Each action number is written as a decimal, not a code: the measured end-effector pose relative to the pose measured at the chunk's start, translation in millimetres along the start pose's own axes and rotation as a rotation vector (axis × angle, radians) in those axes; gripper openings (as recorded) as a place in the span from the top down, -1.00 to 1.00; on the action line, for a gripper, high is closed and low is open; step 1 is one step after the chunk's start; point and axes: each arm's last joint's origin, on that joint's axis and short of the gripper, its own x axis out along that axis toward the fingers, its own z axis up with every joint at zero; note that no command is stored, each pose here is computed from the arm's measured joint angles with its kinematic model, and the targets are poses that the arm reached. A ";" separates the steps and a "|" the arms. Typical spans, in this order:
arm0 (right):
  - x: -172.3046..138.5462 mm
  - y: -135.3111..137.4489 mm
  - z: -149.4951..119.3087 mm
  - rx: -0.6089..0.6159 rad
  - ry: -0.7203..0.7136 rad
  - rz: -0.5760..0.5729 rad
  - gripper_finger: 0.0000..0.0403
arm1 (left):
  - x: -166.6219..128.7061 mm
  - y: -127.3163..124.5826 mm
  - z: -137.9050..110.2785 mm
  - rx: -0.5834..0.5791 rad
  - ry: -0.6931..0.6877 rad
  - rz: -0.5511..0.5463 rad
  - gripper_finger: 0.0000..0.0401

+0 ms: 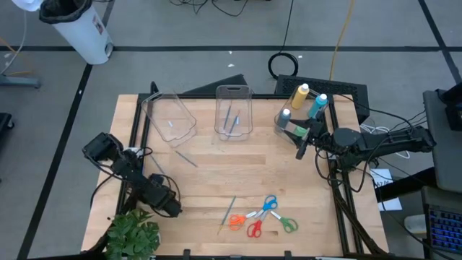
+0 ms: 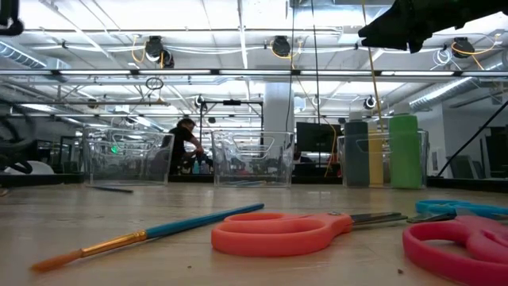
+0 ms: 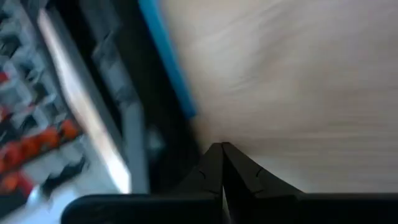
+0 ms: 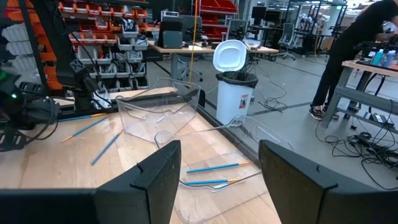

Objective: Pick & Place Paint Supplies
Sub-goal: Put the blue paint brush into the middle transparent bin

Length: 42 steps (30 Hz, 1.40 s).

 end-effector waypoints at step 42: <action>1.1 0.8 -0.1 0.007 0.000 -0.001 -0.04 | -86.2 40.3 22.1 -0.134 -0.840 -0.260 0.91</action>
